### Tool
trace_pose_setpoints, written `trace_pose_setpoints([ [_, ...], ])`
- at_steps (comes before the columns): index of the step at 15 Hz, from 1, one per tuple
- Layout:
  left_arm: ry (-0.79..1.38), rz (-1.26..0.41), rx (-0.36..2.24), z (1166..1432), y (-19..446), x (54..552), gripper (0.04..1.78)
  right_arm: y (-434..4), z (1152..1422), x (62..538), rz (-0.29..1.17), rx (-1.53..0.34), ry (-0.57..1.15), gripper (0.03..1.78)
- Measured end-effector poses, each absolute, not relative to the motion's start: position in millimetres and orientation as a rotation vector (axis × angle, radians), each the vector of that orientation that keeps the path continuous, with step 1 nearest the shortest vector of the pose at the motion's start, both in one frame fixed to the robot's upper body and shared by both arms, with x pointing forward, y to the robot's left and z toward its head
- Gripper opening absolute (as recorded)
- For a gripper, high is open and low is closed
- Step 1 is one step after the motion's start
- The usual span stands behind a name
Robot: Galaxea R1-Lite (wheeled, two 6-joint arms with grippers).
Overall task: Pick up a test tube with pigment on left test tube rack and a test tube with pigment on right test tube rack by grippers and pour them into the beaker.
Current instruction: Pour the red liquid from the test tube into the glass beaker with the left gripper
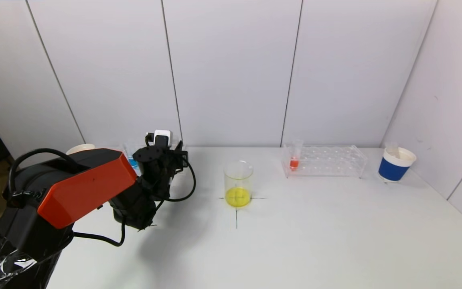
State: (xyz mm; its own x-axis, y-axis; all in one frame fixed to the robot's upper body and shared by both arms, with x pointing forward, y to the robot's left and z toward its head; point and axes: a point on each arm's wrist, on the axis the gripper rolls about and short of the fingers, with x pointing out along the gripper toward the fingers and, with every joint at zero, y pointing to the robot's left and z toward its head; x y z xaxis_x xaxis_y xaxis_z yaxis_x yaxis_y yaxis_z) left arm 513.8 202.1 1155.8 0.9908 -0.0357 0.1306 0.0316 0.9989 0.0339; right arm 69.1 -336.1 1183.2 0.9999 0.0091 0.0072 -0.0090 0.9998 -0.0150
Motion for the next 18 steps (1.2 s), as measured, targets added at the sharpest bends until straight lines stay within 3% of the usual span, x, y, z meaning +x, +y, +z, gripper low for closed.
trace_pose_setpoints([
  [18,-0.177,-0.050,0.021,1264,204,484,0.45,-336,1183,69,0.009,-0.015,-0.007,1.76],
])
